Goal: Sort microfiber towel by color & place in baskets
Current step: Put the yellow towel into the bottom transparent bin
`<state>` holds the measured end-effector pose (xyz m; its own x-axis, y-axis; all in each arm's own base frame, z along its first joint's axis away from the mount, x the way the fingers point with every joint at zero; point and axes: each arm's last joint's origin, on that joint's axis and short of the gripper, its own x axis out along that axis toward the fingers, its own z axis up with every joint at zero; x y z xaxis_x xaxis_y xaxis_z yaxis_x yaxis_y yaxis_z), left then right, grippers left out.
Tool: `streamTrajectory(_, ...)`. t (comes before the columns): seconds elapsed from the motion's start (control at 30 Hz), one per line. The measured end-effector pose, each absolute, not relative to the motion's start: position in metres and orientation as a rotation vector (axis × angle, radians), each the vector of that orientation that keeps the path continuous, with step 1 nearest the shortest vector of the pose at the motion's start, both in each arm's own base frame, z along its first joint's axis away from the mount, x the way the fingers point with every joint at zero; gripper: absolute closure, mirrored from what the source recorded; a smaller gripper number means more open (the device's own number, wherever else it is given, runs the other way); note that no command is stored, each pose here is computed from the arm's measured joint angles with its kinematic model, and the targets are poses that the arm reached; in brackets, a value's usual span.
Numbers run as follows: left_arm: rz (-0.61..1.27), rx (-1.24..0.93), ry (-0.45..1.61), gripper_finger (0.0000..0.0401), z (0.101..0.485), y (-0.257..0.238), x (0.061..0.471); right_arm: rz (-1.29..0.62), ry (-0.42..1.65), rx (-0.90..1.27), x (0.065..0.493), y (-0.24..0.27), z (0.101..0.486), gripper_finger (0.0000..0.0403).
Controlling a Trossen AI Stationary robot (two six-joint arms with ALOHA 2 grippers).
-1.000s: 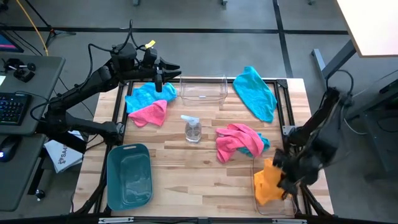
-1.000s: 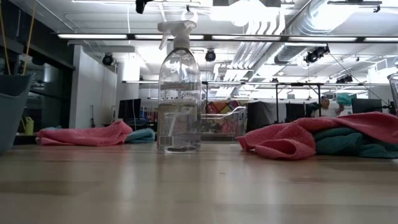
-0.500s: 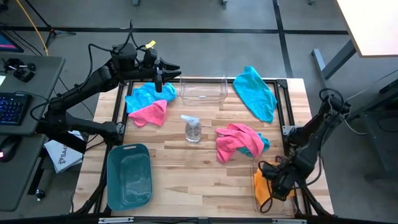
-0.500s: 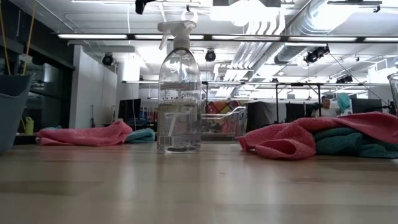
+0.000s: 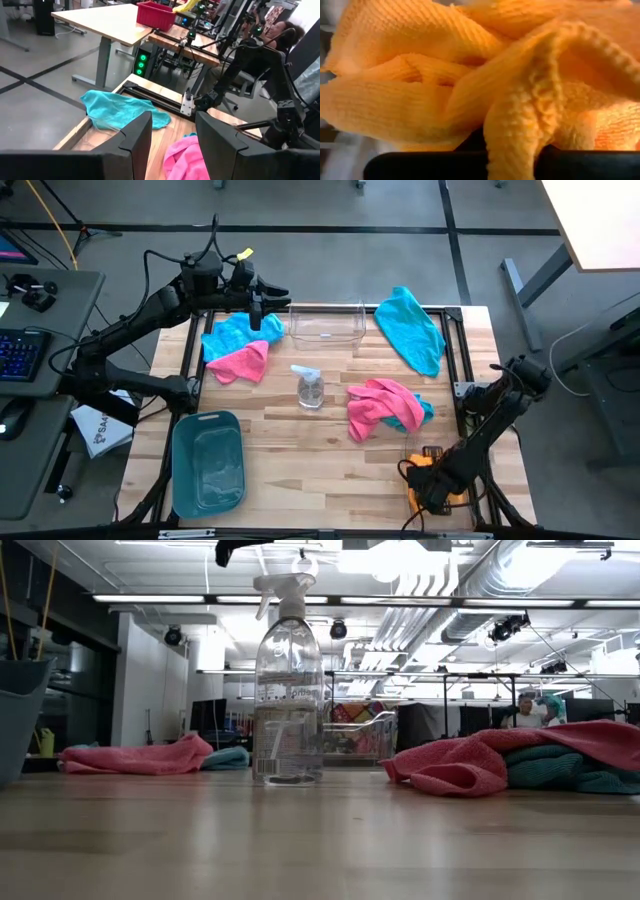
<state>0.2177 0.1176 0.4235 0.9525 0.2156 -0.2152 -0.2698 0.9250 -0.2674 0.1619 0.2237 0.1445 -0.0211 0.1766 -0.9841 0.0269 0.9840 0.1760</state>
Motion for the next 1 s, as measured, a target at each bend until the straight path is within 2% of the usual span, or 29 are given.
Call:
streamTrajectory(0.33,0.253,-0.323,0.179,0.0259,0.424,0.118,0.218,0.088,1.555,0.131,0.16,0.219,0.137,0.0403)
streamTrajectory(0.53,0.253,-0.323,0.179,0.0259,0.424,0.118,0.218,0.074,1.584,0.176,0.163,0.223,0.154,0.0393)
streamTrajectory(0.63,0.253,-0.322,0.179,0.0259,0.424,0.118,0.218,0.033,1.589,0.201,0.162,0.221,0.176,0.0361)
streamTrajectory(0.8,0.252,-0.322,0.178,0.0259,0.424,0.118,0.218,0.023,1.569,0.275,0.16,0.22,0.223,0.0281)
streamTrajectory(1.0,0.25,-0.293,0.181,0.0259,0.424,0.118,0.218,0.148,1.508,0.282,0.161,0.221,0.271,0.0195)
